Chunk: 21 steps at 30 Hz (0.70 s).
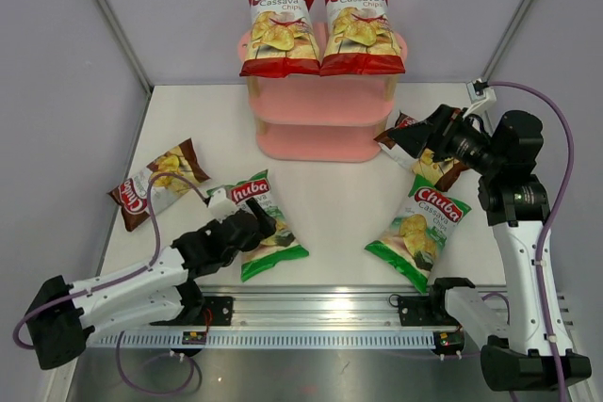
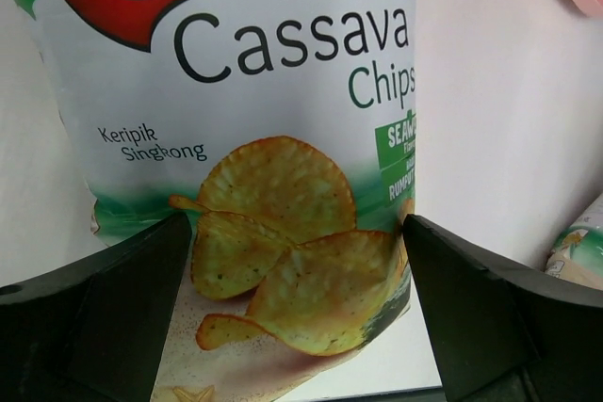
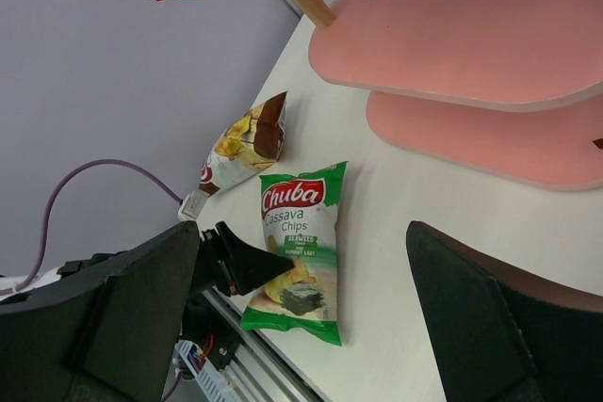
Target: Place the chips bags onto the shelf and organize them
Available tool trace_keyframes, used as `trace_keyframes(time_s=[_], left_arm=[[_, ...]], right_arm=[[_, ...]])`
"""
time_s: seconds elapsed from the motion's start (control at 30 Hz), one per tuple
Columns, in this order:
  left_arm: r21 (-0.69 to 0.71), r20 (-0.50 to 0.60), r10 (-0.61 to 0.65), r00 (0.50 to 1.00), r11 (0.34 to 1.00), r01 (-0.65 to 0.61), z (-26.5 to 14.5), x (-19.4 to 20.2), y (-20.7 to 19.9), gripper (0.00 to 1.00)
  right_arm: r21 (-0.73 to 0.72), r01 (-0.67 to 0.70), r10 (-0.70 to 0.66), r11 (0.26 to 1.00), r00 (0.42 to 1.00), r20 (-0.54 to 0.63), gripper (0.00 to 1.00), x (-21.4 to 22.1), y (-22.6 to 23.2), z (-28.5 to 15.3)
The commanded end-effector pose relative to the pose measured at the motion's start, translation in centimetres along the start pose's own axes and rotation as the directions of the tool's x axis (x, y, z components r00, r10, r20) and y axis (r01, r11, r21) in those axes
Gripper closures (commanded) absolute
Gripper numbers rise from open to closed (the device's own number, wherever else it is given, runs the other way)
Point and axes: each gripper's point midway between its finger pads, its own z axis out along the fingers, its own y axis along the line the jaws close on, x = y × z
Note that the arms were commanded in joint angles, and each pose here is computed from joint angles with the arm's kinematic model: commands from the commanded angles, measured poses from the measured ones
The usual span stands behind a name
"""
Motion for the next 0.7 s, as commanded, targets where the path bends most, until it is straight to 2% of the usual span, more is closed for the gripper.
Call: trace_keyframes(time_s=[0.0,0.07,0.17,0.3,0.4,0.43,0.47,0.53,0.6,0.63,0.67], left_arm=[[0.068,0.001,-0.035,0.999,0.997,0.035,-0.2,-0.8,-4.1,0.01],[0.079,0.037,-0.009,0.999,0.997,0.006,-0.7,-2.1,-5.1,0.01],[0.046,0.104,0.036,0.994,0.998,-0.041,-1.8,-4.2,-4.4,0.01],[0.014,0.138,0.017,0.99,1.0,-0.019,-2.0,-6.4,-1.6,0.01],[0.033,0.141,-0.016,0.99,0.999,0.011,-1.4,-6.7,0.1,0.01],[0.064,0.125,-0.02,0.992,0.998,0.012,-1.3,-6.4,0.0,0.01],[0.113,0.156,-0.034,0.987,0.993,0.016,-1.3,-7.2,-0.6,0.01],[0.13,0.125,-0.028,0.992,0.991,0.011,-0.5,-6.3,0.0,0.01],[0.134,0.131,-0.05,0.99,0.991,0.032,0.3,-7.0,0.5,0.01],[0.146,0.09,-0.046,0.995,0.989,0.033,0.8,-6.1,0.7,0.01],[0.157,0.107,-0.065,0.992,0.986,0.047,1.1,-6.8,0.8,0.01]], right_arm=[[-0.015,0.056,-0.055,0.998,0.998,0.028,0.01,-1.2,0.8,-0.2],[-0.005,0.056,-0.056,0.998,0.998,0.024,0.01,-1.2,0.6,-0.2],[0.001,0.051,-0.051,0.999,0.999,0.015,0.01,-1.0,0.2,0.1],[-0.003,0.046,-0.046,0.999,0.999,0.008,0.01,-0.6,-0.1,0.2],[-0.031,0.046,-0.046,0.998,0.999,0.0,0.01,-0.3,0.2,0.3],[-0.036,0.05,-0.05,0.998,0.999,0.003,0.01,-0.4,0.2,0.4],[-0.042,0.052,-0.052,0.998,0.999,0.001,0.0,-0.3,0.3,0.4],[-0.044,0.05,-0.05,0.998,0.999,-0.005,0.01,-0.2,0.2,0.4],[-0.057,0.055,-0.055,0.997,0.998,-0.006,0.01,-0.2,0.7,0.2],[-0.062,0.058,-0.059,0.996,0.998,-0.009,0.01,-0.1,0.7,0.2],[-0.064,0.059,-0.06,0.996,0.998,-0.006,0.01,-0.1,0.8,0.1]])
